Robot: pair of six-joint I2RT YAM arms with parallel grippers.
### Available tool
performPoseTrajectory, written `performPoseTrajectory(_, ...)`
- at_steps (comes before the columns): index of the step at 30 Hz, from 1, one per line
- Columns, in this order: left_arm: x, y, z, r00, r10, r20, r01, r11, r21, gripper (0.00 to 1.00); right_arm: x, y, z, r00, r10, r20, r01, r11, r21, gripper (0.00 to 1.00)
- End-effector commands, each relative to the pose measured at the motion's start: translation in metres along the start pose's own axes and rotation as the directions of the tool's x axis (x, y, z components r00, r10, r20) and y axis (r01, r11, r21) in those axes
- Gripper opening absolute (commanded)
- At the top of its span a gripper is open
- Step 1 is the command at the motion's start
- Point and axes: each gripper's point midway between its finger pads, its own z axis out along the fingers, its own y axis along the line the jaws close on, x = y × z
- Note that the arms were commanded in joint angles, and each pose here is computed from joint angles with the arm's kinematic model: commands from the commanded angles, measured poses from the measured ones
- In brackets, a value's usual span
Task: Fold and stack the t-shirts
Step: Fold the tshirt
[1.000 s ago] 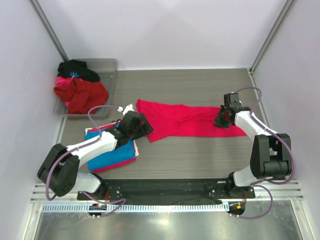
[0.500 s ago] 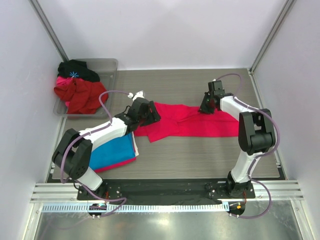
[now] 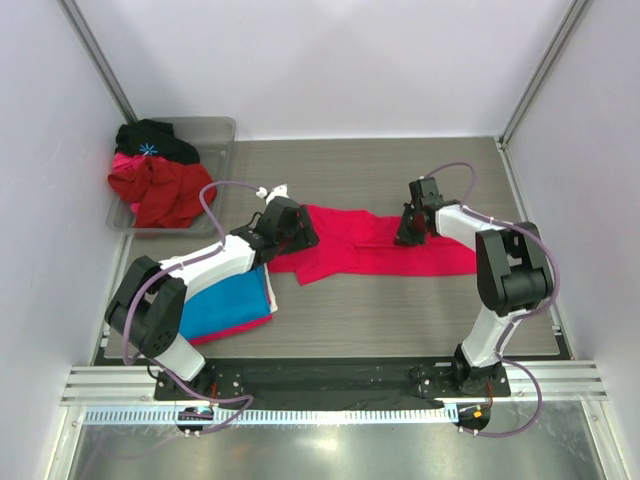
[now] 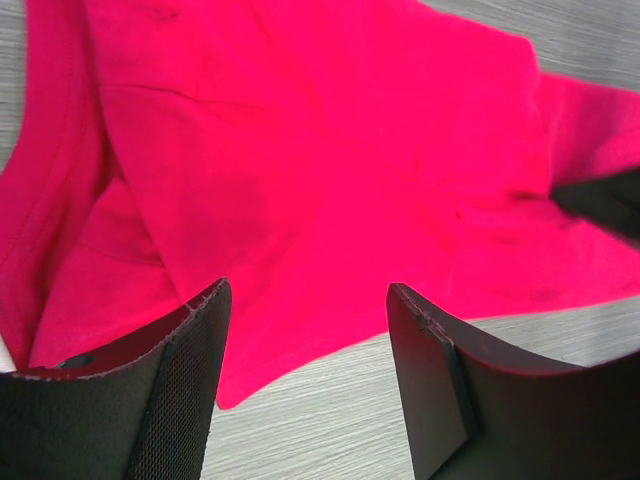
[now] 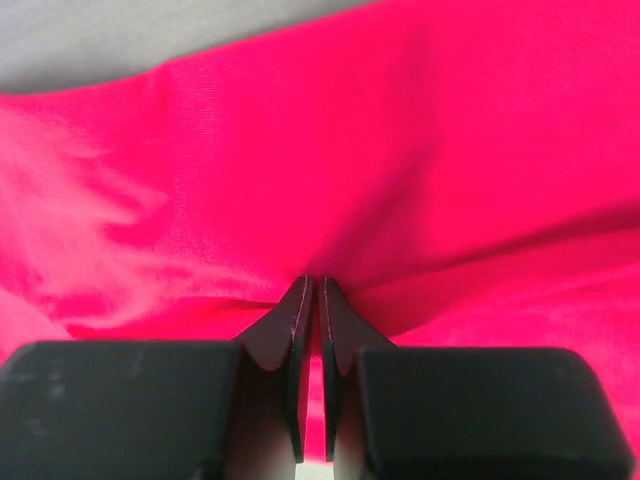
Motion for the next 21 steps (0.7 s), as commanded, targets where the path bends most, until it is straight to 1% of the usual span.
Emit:
performPoseTrajectory(1,-0.011,0.002,-0.001,0.999,0.013,0.032,-0.012,1.0,-0.023,0.65,0.011,-0.005,-0.028,0.999,-0.013,0.035,0.013,1.0,0.005,0.12)
performPoseTrajectory(6,-0.01,0.004,-0.003,1.0,0.017,0.026,-0.017,0.999,-0.03,0.65,0.016,-0.012,-0.05,0.998,-0.013,0.067,0.013,1.0,0.01,0.14)
performPoseTrajectory(7,-0.01,0.004,-0.004,1.0,0.016,0.025,-0.015,0.999,-0.031,0.65,0.014,-0.018,-0.054,0.996,-0.014,0.093,0.01,0.999,0.04,0.18)
performPoseTrajectory(8,-0.009,0.005,-0.005,1.0,0.016,0.025,-0.016,0.999,-0.033,0.65,0.008,-0.017,-0.064,0.992,-0.012,0.129,0.008,0.999,0.035,0.21)
performPoseTrajectory(9,-0.009,0.006,-0.007,0.999,0.016,0.029,-0.015,0.999,-0.036,0.65,0.004,-0.023,-0.068,0.987,-0.012,0.161,0.001,0.998,0.066,0.23)
performPoseTrajectory(10,-0.011,0.006,-0.011,0.999,0.011,0.041,-0.01,0.999,-0.034,0.65,0.003,-0.029,-0.071,0.984,-0.01,0.178,-0.006,0.996,0.086,0.28)
performPoseTrajectory(13,-0.003,0.015,-0.014,0.999,-0.01,0.041,0.013,0.998,-0.055,0.66,-0.006,-0.05,-0.083,0.97,0.006,0.244,-0.048,0.985,0.167,0.35)
performPoseTrajectory(15,0.003,0.016,-0.015,0.998,-0.046,0.045,0.048,0.997,-0.066,0.65,-0.008,-0.062,-0.087,0.963,0.04,0.268,-0.093,0.978,0.189,0.35)
performPoseTrajectory(16,0.011,0.022,-0.014,0.997,-0.062,0.039,0.065,0.994,-0.085,0.65,-0.004,-0.073,-0.086,0.961,0.05,0.271,-0.114,0.967,0.226,0.35)
performPoseTrajectory(18,0.02,0.026,-0.012,0.988,-0.145,0.061,0.152,0.981,-0.119,0.63,-0.005,-0.09,-0.09,0.947,0.084,0.31,-0.174,0.945,0.275,0.31)
performPoseTrajectory(20,0.035,0.034,-0.006,0.981,-0.188,0.051,0.193,0.969,-0.152,0.62,0.002,-0.112,-0.092,0.928,0.113,0.354,-0.239,0.91,0.338,0.28)
performPoseTrajectory(21,0.036,0.034,-0.003,0.972,-0.226,0.067,0.234,0.96,-0.156,0.61,0.007,-0.12,-0.091,0.926,0.123,0.358,-0.255,0.902,0.349,0.27)
